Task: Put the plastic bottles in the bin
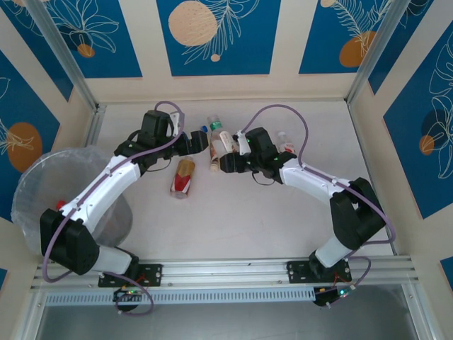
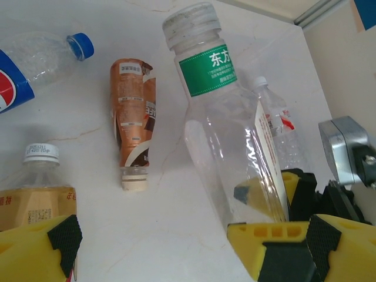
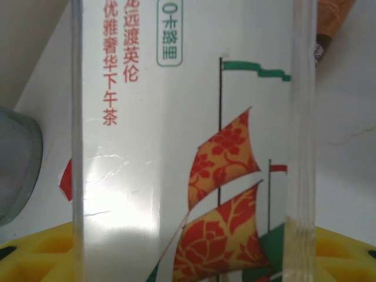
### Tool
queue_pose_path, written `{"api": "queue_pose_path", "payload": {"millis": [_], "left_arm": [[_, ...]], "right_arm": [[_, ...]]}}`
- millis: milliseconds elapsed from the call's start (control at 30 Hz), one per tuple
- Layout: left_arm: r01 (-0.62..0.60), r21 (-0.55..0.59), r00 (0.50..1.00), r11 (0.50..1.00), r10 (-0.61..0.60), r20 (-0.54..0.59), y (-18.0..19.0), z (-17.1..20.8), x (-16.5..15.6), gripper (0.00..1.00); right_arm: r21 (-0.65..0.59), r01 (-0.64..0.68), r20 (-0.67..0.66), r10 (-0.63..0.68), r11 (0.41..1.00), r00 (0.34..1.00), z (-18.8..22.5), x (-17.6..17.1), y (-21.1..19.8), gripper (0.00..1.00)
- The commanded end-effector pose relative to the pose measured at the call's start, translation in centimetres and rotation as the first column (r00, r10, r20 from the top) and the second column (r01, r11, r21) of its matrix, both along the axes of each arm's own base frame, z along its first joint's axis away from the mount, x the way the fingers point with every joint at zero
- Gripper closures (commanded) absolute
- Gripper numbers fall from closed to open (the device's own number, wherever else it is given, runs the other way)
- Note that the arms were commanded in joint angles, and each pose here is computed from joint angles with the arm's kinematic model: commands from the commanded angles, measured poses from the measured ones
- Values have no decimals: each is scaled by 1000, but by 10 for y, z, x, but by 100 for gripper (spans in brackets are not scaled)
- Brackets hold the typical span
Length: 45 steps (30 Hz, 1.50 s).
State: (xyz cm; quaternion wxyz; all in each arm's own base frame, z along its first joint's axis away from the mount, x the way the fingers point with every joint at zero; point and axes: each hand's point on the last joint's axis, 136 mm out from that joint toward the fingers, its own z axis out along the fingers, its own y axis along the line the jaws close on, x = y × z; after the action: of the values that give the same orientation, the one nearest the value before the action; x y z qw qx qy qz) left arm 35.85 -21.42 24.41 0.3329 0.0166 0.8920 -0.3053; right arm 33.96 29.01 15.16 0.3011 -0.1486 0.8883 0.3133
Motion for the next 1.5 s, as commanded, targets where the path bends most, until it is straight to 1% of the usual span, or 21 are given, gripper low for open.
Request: {"api": "queue_pose_path", "payload": {"millis": [0, 233, 467, 633, 767, 833, 900, 1000, 1067, 1100, 1233, 1333, 1400, 1467], "left_arm": [[-16, -31, 1000, 999, 16, 25, -7, 15, 7, 1], [-2, -61, 1000, 998, 2, 2, -14, 11, 9, 1], [23, -137, 999, 990, -28, -36, -30, 5, 14, 1], [-17, -138, 1000, 990, 18, 6, -23, 16, 23, 1], [-105, -96, 991, 990, 112, 70, -1, 27, 39, 1], [-117, -104, 990, 988, 124, 73, 2, 30, 46, 2], [-112, -116, 990, 987, 122, 75, 1, 33, 53, 5], [-86, -128, 990, 988, 99, 97, -4, 38, 57, 12], [-72, -140, 990, 988, 88, 108, -7, 41, 58, 22], [-68, -142, 991, 987, 83, 104, -8, 39, 58, 25], [-66, -144, 993, 987, 79, 89, -9, 34, 57, 33], [-78, -129, 992, 989, 90, 92, -6, 32, 58, 40], [-101, -103, 990, 990, 110, 86, -1, 28, 58, 49], [-112, -87, 990, 990, 119, 80, 2, 25, 58, 53]], "right_arm": [[92, -20, 70, 14, 996, 997, 27, -2, 12, 56], [153, -69, 111, 52, 986, 992, 34, -11, 26, 56], [204, -144, 177, 108, 968, 978, 44, -21, 40, 56], [208, -200, 206, 157, 958, 966, 45, -33, 47, 56], [201, -243, 232, 195, 949, 953, 46, -44, 50, 56], [206, -264, 246, 212, 942, 946, 49, -49, 50, 56], [207, -280, 257, 224, 937, 940, 52, -54, 50, 56], [206, -290, 264, 233, 934, 936, 53, -58, 49, 56], [209, -302, 259, 245, 930, 934, 52, -61, 50, 56], [209, -304, 256, 248, 929, 934, 51, -62, 51, 56], [224, -326, 265, 265, 918, 927, 54, -67, 58, 56], [236, -332, 265, 268, 913, 926, 54, -70, 63, 55], [237, -328, 255, 267, 914, 929, 51, -72, 66, 55], [237, -318, 239, 262, 918, 935, 47, -71, 67, 55]]}}
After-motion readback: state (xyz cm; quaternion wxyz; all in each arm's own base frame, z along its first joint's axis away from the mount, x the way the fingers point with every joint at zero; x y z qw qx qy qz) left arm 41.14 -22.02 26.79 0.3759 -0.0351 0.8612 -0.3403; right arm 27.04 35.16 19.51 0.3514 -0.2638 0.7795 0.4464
